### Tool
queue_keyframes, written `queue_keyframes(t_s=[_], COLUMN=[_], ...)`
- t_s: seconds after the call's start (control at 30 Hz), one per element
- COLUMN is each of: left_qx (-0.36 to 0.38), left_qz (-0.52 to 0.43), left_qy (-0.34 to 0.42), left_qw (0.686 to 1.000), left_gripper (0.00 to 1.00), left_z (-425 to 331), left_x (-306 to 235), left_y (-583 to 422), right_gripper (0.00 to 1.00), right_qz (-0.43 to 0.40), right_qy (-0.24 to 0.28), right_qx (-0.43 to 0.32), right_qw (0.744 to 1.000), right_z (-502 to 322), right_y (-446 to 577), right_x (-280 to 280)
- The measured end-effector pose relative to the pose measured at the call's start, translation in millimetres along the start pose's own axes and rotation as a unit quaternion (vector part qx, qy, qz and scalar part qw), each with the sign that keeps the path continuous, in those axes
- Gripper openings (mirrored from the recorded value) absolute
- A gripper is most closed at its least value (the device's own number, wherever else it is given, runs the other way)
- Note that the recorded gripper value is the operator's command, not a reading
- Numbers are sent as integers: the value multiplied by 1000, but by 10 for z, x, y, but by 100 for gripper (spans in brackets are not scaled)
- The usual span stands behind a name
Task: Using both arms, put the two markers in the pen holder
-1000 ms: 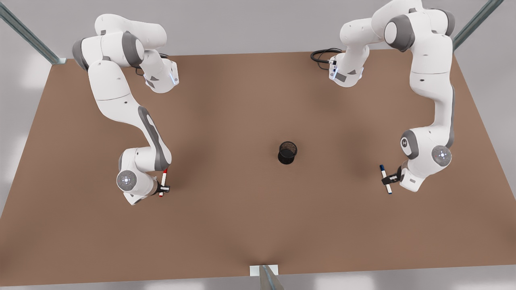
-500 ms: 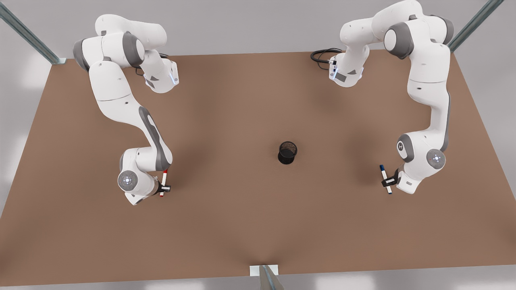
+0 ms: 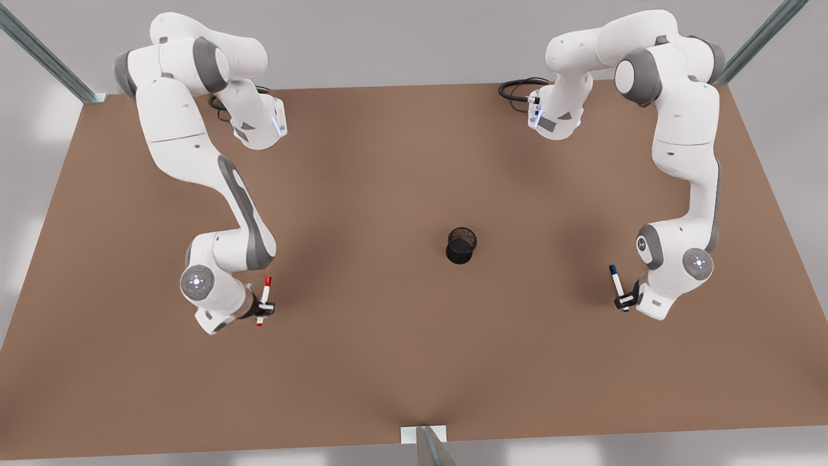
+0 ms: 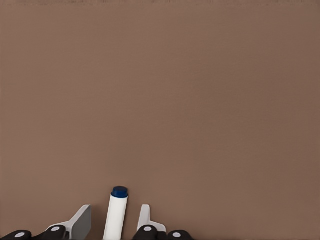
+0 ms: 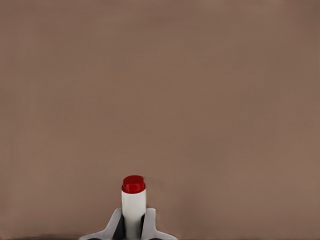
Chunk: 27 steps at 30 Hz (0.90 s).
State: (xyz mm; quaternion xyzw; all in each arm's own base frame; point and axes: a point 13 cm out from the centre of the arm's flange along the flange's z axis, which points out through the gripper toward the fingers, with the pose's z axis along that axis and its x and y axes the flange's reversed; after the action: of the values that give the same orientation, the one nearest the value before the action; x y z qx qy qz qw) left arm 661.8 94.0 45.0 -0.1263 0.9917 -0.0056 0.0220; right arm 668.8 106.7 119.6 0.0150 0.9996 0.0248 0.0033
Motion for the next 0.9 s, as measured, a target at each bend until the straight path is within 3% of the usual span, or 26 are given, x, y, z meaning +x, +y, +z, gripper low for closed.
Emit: queue_keyframes(t_s=[0.2, 0.47, 0.9], left_qx=[0, -2, -3], left_qz=[0, -1, -3], left_qy=[1, 4, 5], left_qw=[1000, 1000, 1000], left_gripper=[56, 50, 41], left_z=[31, 88, 95], left_x=[7, 30, 31], left_y=[4, 27, 46], right_gripper=[27, 25, 25], right_qz=[-67, -170, -254], right_qy=[-31, -43, -113], right_qx=[-52, -138, -257], right_qw=[996, 975, 925], right_z=[-701, -1283, -1454], right_y=[1158, 3118, 4904], right_x=[60, 714, 1650])
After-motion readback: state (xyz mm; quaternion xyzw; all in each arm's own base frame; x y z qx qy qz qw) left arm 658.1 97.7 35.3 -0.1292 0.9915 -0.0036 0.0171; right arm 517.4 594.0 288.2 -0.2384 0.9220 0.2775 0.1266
